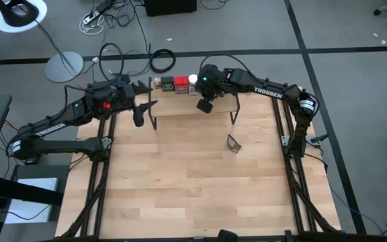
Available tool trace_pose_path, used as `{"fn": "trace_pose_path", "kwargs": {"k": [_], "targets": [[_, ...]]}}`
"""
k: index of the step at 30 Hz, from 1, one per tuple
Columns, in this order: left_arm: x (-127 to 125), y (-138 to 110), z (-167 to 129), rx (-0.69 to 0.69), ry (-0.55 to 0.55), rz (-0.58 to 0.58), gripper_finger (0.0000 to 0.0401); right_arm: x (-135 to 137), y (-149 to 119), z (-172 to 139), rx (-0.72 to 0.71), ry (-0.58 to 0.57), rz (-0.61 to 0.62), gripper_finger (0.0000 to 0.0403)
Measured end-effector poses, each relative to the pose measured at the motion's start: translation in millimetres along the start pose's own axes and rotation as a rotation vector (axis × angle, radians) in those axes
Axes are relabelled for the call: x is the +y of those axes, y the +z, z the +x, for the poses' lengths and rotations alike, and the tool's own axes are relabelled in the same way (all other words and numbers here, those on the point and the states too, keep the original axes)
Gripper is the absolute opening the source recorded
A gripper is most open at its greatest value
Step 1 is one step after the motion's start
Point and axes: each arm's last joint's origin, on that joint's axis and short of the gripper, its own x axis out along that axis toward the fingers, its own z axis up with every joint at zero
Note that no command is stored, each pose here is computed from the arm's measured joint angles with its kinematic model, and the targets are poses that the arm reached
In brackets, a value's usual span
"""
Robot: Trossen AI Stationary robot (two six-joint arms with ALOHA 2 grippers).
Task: Shelf spices
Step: Put the brown seasoning bottle on the shelf
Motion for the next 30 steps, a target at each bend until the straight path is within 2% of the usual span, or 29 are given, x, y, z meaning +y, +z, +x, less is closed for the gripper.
{"fn": "trace_pose_path", "kwargs": {"k": [9, 21, 30], "targets": [[-1, -4, 13, 0.037, 0.006, -0.003, 0.0239, -2, 14, 0, -0.140, -0.015, -0.011, 0.0000], [-1, -5, 20, 0.037, 0.006, -0.005, 0.0239, -14, 16, 1, -0.169, -0.060, -0.003, 0.0000], [-1, -5, 20, 0.044, 0.005, -0.011, 0.0239, -8, 16, 0, -0.165, -0.055, -0.009, 0.0000]]}}
